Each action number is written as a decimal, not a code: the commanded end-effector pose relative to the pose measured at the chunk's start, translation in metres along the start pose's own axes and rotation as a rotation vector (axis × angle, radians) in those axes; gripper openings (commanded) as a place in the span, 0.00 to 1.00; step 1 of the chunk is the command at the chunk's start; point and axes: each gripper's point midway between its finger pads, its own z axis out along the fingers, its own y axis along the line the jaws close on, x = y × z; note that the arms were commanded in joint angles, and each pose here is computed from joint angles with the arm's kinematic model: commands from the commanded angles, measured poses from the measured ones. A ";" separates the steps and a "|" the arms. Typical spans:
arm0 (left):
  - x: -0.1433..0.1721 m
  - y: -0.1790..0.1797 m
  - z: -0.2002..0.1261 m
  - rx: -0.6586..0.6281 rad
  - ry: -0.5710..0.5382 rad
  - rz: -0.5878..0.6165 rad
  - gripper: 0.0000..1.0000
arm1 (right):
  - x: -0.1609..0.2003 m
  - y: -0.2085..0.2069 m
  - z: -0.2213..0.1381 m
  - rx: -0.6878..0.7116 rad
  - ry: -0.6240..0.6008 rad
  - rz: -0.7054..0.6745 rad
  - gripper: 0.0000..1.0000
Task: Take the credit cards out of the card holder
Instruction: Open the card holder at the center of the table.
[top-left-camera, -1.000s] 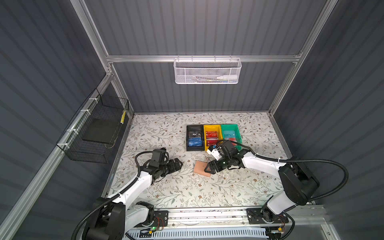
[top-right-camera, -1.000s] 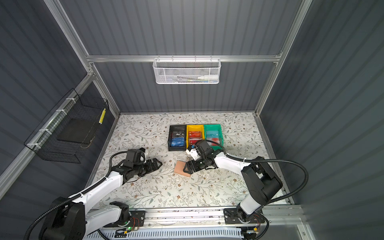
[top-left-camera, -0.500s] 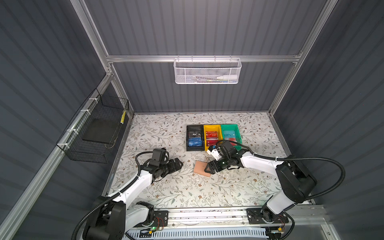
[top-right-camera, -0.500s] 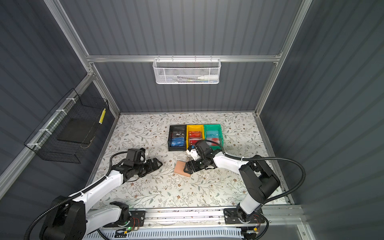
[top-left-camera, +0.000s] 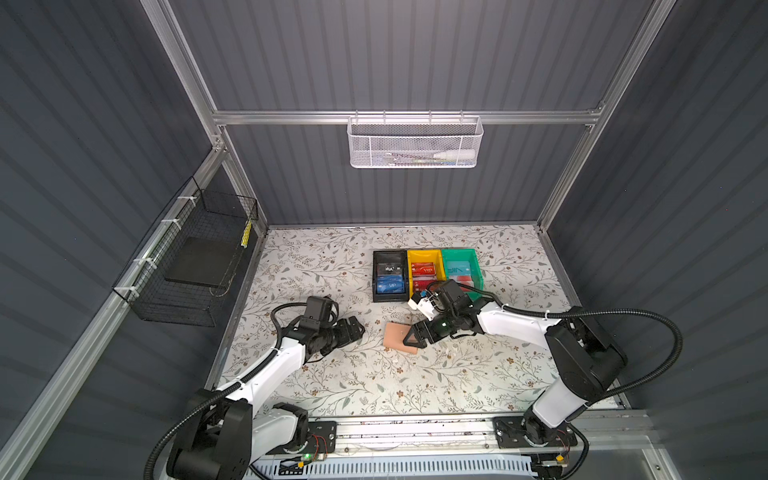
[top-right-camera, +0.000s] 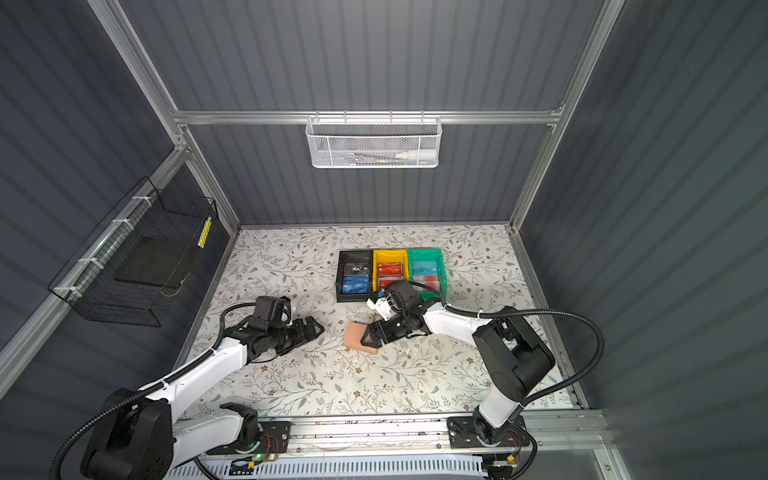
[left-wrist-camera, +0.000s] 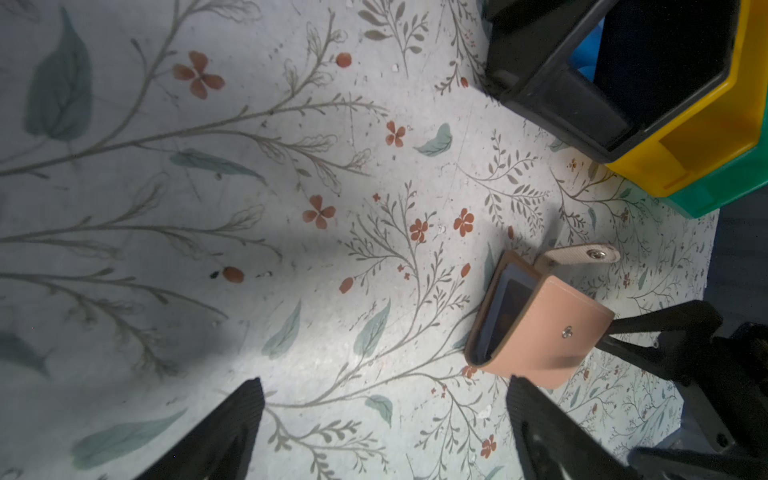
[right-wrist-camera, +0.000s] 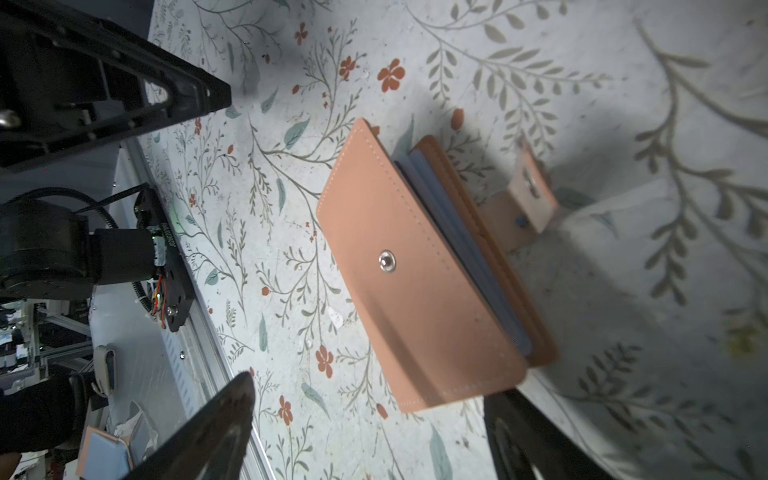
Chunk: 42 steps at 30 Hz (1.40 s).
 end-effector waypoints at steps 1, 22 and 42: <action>-0.009 -0.007 -0.016 -0.008 -0.048 -0.007 0.94 | -0.013 0.028 -0.006 -0.103 -0.028 -0.047 0.86; 0.003 0.007 -0.018 -0.066 -0.012 -0.058 0.96 | -0.016 0.051 0.021 -0.203 0.045 -0.100 0.75; -0.002 0.023 -0.034 -0.105 -0.008 -0.096 0.97 | -0.010 0.060 0.040 -0.189 0.177 -0.138 0.25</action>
